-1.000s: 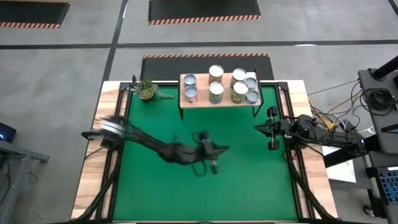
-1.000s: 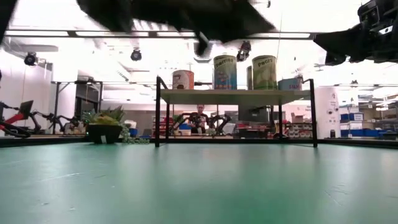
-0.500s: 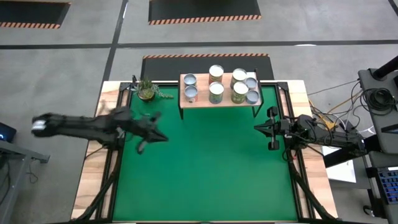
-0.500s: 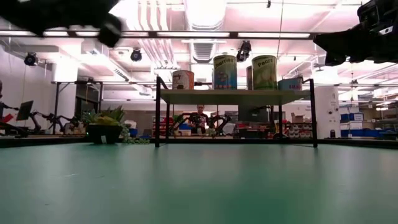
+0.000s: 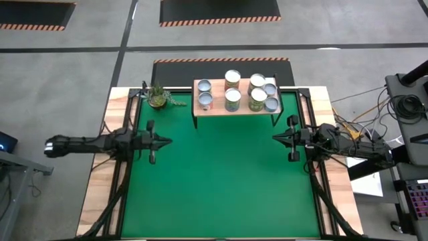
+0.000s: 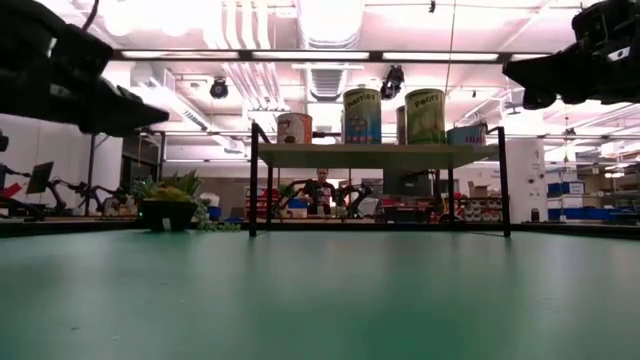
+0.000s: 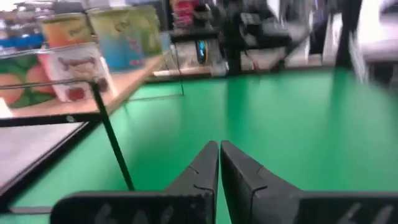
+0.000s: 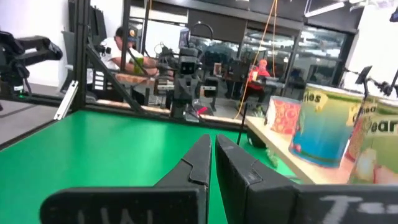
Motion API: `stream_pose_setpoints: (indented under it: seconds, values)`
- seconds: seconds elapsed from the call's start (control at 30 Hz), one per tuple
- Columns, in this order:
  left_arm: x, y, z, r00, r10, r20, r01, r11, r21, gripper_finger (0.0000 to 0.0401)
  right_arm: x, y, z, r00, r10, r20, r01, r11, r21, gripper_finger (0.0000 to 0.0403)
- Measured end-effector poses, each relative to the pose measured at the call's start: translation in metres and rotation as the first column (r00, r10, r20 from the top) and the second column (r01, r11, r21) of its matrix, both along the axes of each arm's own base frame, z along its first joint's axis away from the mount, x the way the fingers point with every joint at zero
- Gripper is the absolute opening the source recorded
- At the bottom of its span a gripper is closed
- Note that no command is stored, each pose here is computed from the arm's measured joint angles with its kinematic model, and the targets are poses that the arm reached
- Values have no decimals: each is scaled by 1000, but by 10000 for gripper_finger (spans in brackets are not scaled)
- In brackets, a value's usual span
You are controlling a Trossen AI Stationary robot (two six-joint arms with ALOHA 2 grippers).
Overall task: Pick and place cans onto a shelf
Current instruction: Return to Home Position
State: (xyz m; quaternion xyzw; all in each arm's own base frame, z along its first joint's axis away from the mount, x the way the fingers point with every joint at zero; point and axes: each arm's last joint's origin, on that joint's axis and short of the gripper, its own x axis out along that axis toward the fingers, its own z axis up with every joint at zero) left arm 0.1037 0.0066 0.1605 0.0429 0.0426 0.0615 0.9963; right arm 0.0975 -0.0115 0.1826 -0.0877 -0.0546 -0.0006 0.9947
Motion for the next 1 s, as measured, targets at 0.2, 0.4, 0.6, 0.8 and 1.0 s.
stream_pose_setpoints:
  seconds: [0.2, 0.4, 0.6, 0.8, 1.0]
  values:
    - [5, 0, -8, 995, -5, -98, 13, 997, 76, 0, 2, 0, -3, 999, -3, -34, 3, 1000, 6, 13]
    - [6, 0, 7, 999, -4, -44, 6, 999, 52, 0, 3, -1, -5, 999, -2, -54, 3, 1000, 9, 13]
    - [6, 0, 29, 1000, -4, 15, 3, 999, 54, 0, 3, -1, -5, 999, -3, -53, 3, 1000, 9, 13]
    - [4, 0, 52, 997, -4, 73, 0, 998, 56, 0, 3, -1, -5, 999, -2, -54, 3, 1000, 9, 13]
    - [2, 0, 78, 990, -4, 138, -4, 998, 59, 0, 3, -1, -5, 999, -2, -54, 3, 1000, 9, 13]
